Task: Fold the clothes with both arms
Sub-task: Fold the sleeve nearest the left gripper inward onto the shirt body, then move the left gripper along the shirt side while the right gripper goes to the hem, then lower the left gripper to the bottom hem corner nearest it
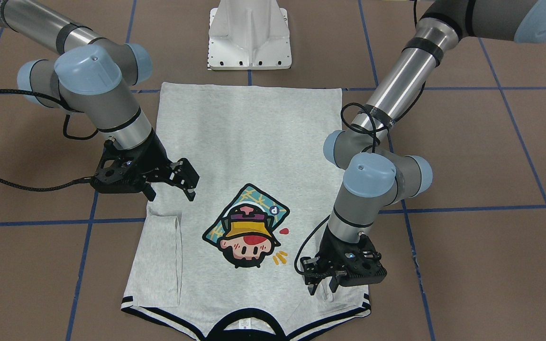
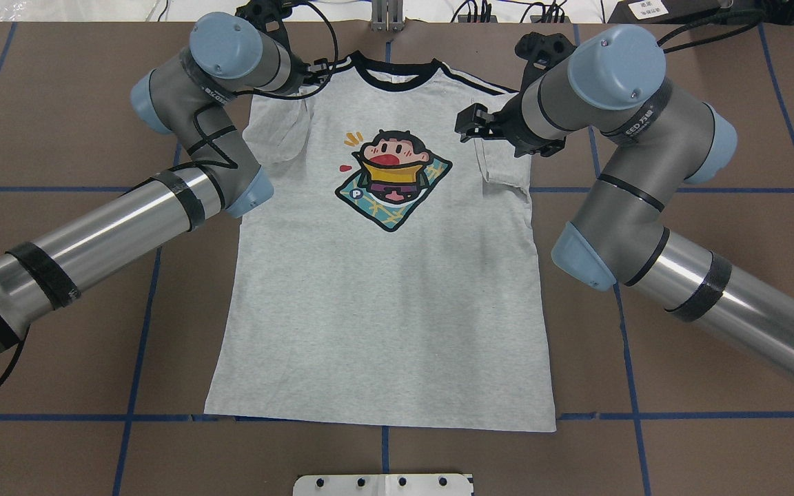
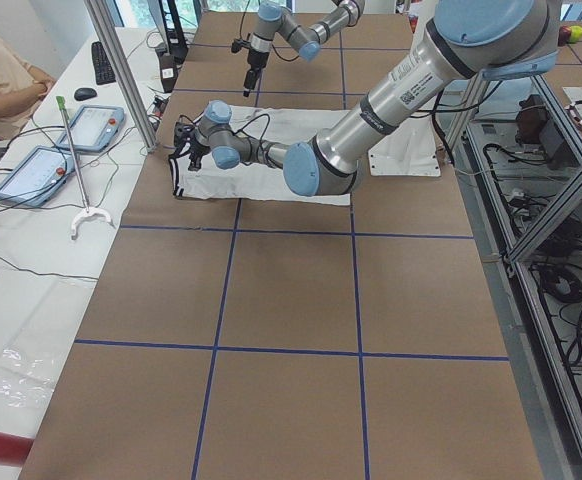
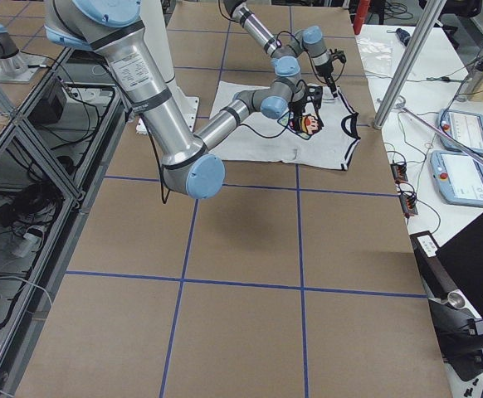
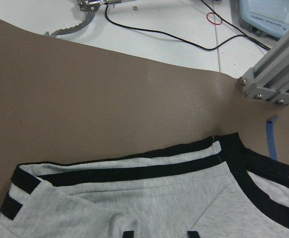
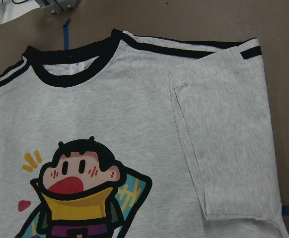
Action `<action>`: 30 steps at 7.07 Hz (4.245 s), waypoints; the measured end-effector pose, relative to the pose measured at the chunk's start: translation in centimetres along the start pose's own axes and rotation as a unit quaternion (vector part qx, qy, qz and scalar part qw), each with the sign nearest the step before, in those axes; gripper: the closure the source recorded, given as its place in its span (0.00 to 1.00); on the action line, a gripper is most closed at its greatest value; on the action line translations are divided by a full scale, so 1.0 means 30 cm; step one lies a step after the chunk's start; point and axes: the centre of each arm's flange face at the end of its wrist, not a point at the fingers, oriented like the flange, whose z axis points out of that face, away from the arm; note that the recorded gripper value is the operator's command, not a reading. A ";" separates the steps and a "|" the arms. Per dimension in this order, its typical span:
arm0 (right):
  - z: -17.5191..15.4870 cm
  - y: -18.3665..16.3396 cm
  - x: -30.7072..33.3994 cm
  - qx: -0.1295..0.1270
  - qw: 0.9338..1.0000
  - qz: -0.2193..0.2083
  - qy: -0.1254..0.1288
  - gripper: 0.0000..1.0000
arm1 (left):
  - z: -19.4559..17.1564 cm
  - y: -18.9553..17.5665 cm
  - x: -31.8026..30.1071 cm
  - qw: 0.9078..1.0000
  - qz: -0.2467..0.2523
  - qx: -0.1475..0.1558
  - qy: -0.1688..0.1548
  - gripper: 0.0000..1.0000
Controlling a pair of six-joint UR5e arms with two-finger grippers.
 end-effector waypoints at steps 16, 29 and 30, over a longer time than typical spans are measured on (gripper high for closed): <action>-0.125 1.273 0.369 -0.008 0.957 0.247 0.151 0.16 | -0.553 0.449 -0.112 0.988 0.018 -0.104 0.115 0.30; -0.105 1.285 0.378 -0.010 0.954 0.260 0.150 1.00 | -0.592 0.451 -0.129 0.988 0.016 -0.103 0.117 0.31; -0.129 1.277 0.367 -0.014 0.954 0.262 0.144 1.00 | -0.641 0.469 -0.147 0.988 0.000 -0.108 0.109 0.31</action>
